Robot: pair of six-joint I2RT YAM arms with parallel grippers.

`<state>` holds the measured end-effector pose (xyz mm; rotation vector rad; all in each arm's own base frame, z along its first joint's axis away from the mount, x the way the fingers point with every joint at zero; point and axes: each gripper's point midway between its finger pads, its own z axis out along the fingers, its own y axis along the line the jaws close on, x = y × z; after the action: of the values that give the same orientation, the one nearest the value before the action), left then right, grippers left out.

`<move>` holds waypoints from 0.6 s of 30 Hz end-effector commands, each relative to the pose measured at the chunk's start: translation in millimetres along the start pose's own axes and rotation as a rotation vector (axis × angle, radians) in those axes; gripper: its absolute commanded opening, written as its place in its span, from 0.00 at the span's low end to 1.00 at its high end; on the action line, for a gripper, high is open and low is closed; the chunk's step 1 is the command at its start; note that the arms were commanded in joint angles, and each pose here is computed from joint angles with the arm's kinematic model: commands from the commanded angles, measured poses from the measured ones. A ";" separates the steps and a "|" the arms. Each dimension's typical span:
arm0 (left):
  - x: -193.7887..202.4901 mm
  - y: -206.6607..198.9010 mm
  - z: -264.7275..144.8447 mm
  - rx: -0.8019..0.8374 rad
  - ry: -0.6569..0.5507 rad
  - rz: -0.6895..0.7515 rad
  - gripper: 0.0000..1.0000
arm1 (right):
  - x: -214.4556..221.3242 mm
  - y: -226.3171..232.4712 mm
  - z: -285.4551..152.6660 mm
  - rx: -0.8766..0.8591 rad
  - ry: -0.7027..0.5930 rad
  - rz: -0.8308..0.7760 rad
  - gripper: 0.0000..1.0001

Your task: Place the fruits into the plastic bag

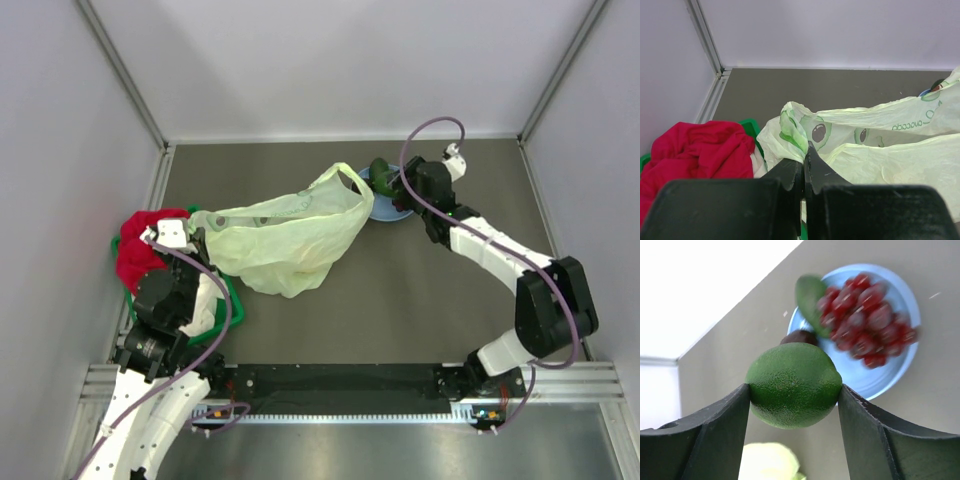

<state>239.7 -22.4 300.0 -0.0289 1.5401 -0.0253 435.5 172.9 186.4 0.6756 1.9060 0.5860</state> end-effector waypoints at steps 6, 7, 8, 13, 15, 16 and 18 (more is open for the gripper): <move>-10.6 -6.3 2.0 0.034 -0.045 -0.012 0.00 | -90.0 7.5 -58.6 -0.002 -0.251 -0.072 0.48; -10.6 -6.3 1.6 0.034 -0.045 -0.012 0.00 | -94.4 8.4 -64.4 -0.001 -0.264 -0.077 0.48; -9.9 -6.4 1.9 0.034 -0.042 -0.011 0.00 | -101.6 10.8 -71.4 -0.009 -0.285 -0.082 0.48; -10.9 -5.7 1.8 0.031 -0.045 -0.012 0.00 | -123.4 34.4 -108.6 -0.113 -0.336 -0.081 0.46; -9.2 -6.5 2.7 0.033 -0.039 -0.013 0.00 | -124.9 44.4 -116.4 -0.151 -0.333 -0.096 0.45; -8.8 -6.6 3.0 0.033 -0.037 -0.012 0.00 | -121.2 50.2 -119.6 -0.168 -0.326 -0.106 0.45; -8.5 -7.6 3.7 0.037 -0.034 -0.011 0.00 | -120.0 62.8 -125.8 -0.199 -0.325 -0.124 0.45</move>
<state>240.1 -27.3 299.3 -0.0068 1.5413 -0.0456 383.0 109.5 324.6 0.5763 1.5909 0.5080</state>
